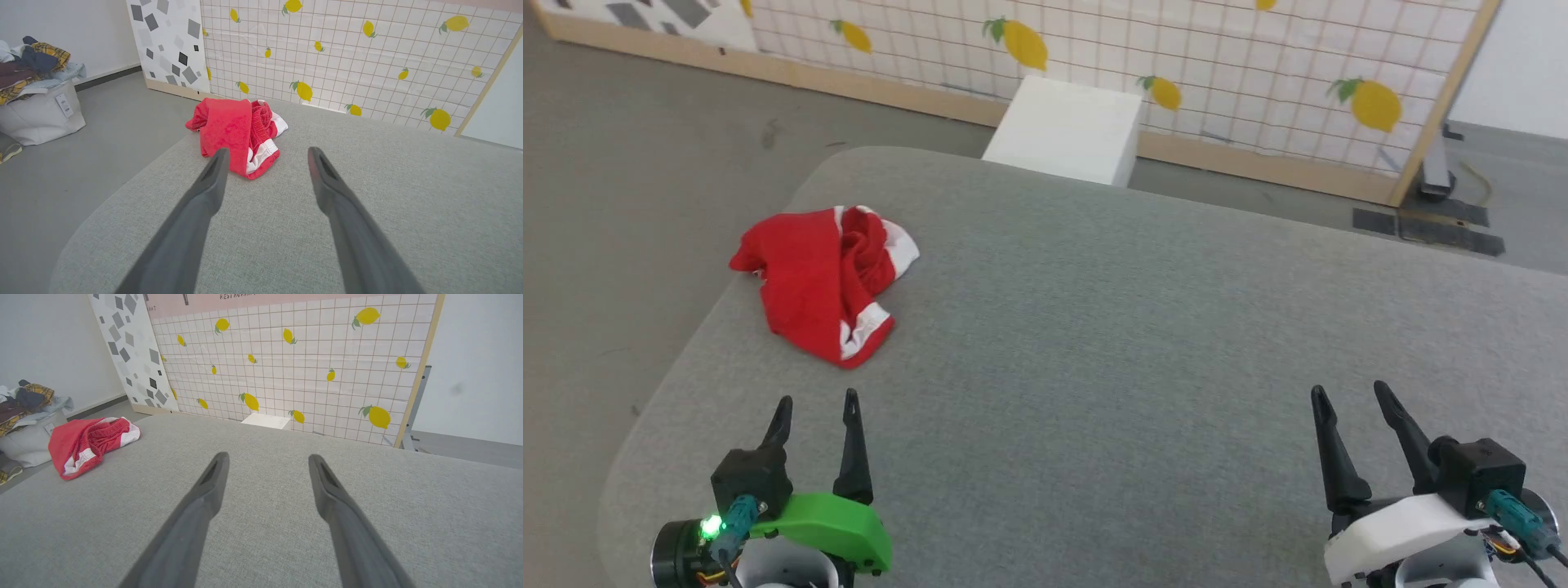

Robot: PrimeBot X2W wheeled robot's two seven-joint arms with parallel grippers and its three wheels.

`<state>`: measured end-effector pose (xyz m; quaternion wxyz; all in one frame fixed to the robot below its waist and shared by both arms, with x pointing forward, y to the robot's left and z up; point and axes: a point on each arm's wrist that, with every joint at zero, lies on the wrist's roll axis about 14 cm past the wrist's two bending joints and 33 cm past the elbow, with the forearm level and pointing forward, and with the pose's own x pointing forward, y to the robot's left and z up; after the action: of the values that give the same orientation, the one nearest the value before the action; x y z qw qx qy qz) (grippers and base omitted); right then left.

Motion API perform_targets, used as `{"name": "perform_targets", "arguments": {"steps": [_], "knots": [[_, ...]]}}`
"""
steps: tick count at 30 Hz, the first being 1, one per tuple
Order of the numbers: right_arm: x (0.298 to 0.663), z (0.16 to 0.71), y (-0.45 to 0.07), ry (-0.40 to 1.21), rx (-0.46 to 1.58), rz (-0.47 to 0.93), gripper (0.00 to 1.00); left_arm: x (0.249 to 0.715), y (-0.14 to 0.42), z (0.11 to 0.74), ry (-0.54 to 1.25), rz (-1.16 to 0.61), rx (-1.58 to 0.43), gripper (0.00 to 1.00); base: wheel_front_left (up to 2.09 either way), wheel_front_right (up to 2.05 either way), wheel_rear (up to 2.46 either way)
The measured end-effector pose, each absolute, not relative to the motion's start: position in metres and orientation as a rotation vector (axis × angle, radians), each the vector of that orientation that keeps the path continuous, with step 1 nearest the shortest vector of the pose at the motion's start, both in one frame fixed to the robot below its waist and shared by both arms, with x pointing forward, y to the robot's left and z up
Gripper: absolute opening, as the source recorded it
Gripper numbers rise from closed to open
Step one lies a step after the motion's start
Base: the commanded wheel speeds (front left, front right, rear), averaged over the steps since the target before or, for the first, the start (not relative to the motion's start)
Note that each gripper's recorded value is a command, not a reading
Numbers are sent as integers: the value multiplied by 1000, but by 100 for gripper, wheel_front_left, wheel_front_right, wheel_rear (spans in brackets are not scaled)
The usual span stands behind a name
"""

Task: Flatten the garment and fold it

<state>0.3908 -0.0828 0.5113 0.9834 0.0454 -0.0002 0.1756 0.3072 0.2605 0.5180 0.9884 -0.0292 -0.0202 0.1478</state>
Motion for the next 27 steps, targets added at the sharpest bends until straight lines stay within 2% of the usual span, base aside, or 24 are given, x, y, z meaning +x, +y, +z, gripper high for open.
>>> {"name": "perform_targets", "arguments": {"steps": [27], "knots": [[393,509,-30,-5,154,497,100,258,301,512,-72,475,-101,100,0,0,0]]}}
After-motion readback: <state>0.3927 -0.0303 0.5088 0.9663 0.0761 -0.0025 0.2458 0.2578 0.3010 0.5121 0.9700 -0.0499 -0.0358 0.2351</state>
